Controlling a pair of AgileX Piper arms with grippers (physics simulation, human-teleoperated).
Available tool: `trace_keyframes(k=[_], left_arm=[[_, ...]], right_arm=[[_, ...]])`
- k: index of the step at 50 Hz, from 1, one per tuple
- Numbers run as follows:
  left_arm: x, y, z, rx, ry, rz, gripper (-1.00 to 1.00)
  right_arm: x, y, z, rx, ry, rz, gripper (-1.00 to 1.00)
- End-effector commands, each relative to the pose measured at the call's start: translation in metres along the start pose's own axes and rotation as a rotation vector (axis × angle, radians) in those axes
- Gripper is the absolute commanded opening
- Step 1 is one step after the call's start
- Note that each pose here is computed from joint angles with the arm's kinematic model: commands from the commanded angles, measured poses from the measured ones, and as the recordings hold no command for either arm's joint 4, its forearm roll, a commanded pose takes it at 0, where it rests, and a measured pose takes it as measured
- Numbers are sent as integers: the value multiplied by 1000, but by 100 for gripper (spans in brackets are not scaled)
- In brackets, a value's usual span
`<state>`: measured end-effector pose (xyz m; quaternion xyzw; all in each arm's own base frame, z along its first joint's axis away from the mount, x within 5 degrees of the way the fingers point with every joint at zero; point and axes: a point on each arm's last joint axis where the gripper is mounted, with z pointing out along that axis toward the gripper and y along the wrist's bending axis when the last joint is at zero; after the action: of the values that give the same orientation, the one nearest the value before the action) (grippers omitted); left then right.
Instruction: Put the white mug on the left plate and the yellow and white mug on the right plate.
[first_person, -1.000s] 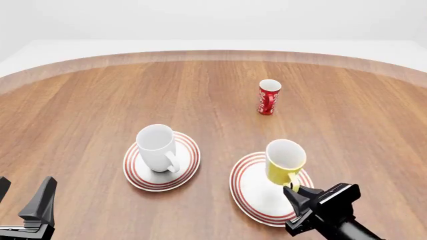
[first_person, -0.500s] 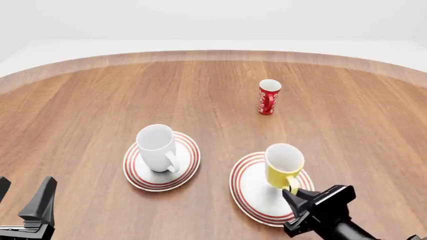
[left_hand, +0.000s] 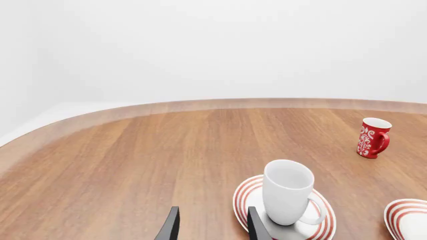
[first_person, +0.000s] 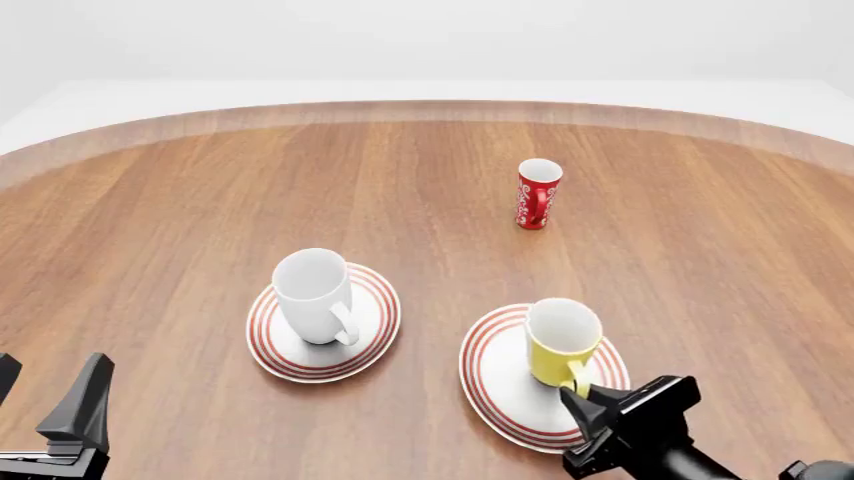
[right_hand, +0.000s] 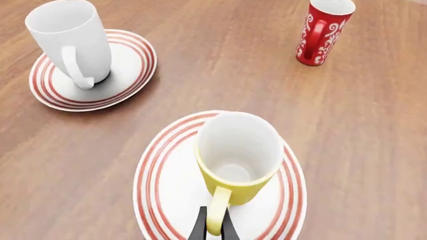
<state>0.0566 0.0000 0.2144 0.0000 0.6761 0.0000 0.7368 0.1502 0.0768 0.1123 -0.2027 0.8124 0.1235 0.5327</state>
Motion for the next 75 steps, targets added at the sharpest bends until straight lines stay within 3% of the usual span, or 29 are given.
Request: trace_keyframes(k=[1,6,7,31,75], left_arm=[[0,0,0,0,0,0,100],[0,0,0,0,0,0,100],[0,0,0,0,0,0,100],[0,0,0,0,0,0,100],[0,0,0,0,0,0,100]], right_arm=[[4,0,3,0,9,5,-100],[7,-3,4,15,23,4,-100],[7,-3,4,18,24,5,100],[9,-6,4,31,37,28,100],[-31,-17,-40,106,-54,35,100]])
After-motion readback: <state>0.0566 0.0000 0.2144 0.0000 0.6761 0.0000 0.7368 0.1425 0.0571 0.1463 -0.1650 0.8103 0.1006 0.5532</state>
